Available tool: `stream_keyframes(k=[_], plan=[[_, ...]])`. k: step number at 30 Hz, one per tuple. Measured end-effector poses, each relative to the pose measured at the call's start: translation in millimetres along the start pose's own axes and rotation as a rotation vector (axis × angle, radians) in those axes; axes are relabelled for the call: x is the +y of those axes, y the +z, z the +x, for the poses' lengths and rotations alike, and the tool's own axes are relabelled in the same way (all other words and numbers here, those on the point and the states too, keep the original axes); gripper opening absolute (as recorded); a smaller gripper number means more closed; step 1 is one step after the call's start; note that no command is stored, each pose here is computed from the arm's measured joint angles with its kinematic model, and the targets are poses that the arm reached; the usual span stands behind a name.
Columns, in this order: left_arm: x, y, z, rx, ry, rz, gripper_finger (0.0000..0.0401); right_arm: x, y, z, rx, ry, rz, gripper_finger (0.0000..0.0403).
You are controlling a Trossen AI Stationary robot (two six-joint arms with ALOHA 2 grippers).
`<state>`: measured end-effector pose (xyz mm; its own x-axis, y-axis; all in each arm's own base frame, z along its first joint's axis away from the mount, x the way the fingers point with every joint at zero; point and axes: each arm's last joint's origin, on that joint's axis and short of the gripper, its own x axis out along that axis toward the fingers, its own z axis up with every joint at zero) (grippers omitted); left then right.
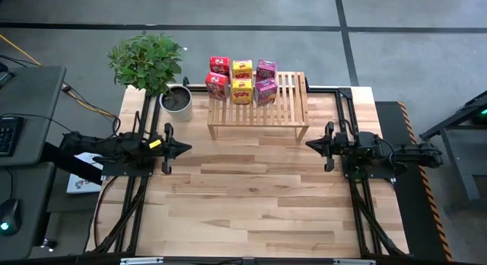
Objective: Stack cereal on shelf
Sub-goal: Return to Home Position
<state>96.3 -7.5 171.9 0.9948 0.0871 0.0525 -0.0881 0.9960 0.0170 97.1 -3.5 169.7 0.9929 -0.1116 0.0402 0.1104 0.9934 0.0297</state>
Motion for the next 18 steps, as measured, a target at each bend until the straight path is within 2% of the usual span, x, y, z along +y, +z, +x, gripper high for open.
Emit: stream_keyframes(k=[18], plan=[[0.0,-0.3,0.3,0.004,0.001,0.001,0.0003,0.0,-0.5,0.3,0.006,0.000,-0.001,0.0000]])
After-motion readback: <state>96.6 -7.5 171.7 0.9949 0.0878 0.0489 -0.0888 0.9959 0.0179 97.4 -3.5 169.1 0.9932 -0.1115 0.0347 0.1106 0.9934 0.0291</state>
